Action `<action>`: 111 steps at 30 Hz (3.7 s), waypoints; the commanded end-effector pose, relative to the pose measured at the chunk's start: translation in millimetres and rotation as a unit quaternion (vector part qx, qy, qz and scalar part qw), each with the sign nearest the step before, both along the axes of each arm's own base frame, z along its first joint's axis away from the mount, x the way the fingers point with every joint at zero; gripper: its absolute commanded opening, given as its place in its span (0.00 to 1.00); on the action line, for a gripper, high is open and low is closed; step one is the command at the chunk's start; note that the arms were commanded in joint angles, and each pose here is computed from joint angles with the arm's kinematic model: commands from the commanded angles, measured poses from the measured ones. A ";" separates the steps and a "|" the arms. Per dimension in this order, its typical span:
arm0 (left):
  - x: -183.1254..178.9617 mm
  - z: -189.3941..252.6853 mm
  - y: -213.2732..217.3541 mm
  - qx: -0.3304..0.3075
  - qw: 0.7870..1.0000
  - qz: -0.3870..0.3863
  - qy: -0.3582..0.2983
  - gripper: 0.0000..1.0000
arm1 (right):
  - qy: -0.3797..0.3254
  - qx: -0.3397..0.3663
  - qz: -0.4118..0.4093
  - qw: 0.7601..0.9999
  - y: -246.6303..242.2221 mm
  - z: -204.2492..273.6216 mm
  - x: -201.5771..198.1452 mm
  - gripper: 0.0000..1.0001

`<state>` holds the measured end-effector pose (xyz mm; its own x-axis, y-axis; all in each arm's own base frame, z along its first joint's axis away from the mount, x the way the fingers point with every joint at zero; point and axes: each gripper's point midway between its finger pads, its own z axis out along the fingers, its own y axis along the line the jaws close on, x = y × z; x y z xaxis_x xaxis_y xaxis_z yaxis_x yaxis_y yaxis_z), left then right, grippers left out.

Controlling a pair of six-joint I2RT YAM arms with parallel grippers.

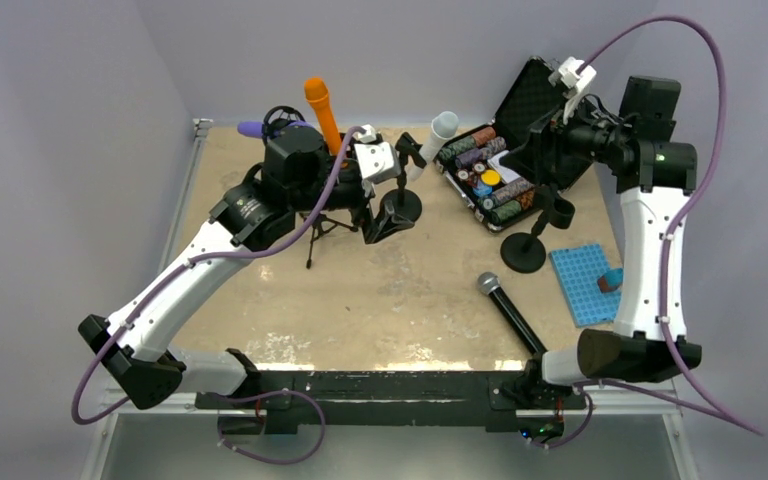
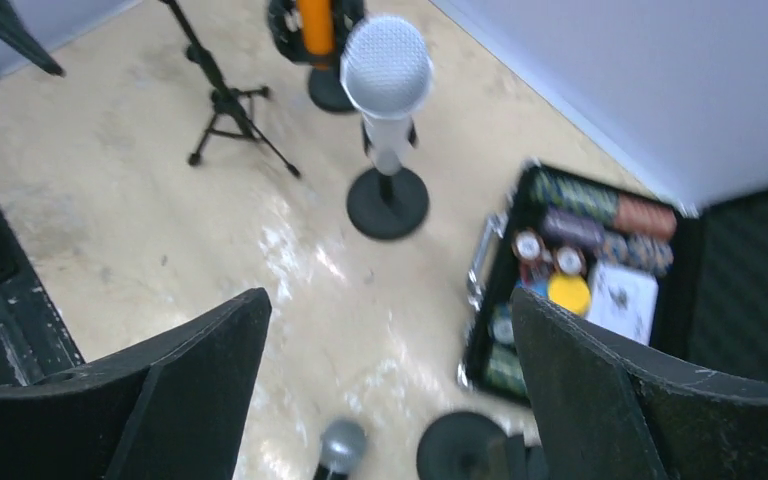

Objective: Remove the microphone from the stand

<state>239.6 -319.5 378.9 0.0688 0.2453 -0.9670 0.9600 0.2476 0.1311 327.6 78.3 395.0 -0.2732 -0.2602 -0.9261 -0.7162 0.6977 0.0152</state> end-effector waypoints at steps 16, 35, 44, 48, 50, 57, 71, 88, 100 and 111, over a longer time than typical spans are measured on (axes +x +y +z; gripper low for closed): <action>-1.7 9.5 15.8 0.018 1.000 0.025 -0.003 1.00 | -0.068 0.087 0.204 0.973 125.1 -25.4 77.3 0.93; -0.2 -2.6 28.1 0.052 0.998 0.031 -0.030 0.99 | -0.084 0.079 0.217 0.969 145.4 -17.1 81.4 0.19; -11.0 -26.3 41.1 0.107 0.992 -0.005 -0.059 0.98 | -0.135 0.077 0.293 0.943 137.6 23.1 -17.8 0.00; -13.0 -33.4 36.3 0.096 0.994 -0.012 -0.048 0.98 | -0.110 0.090 0.321 0.936 136.4 20.1 -51.0 0.00; -15.2 -34.7 33.5 0.088 0.995 -0.018 -0.044 0.97 | -0.088 0.100 0.336 0.932 135.7 14.9 -69.7 0.00; -13.4 -42.6 23.6 0.056 0.998 -0.020 -0.035 0.97 | -0.068 0.115 0.348 0.928 139.5 -7.2 -107.3 0.00; -27.2 -78.8 29.9 0.059 0.998 -0.016 0.006 0.95 | -0.016 0.128 0.395 0.909 171.5 -37.7 -128.0 0.00; -38.6 -98.8 -2.8 0.037 0.993 -0.102 0.036 0.86 | 0.007 0.094 0.392 0.915 171.2 -78.9 -124.0 0.00; -37.1 -98.9 -7.2 0.052 0.992 -0.108 0.045 0.63 | 0.004 0.094 0.390 0.916 178.5 -63.9 -116.8 0.00; -29.3 -117.1 -5.7 0.080 0.991 -0.097 0.052 0.59 | 0.002 0.094 0.387 0.917 179.2 -60.7 -115.7 0.00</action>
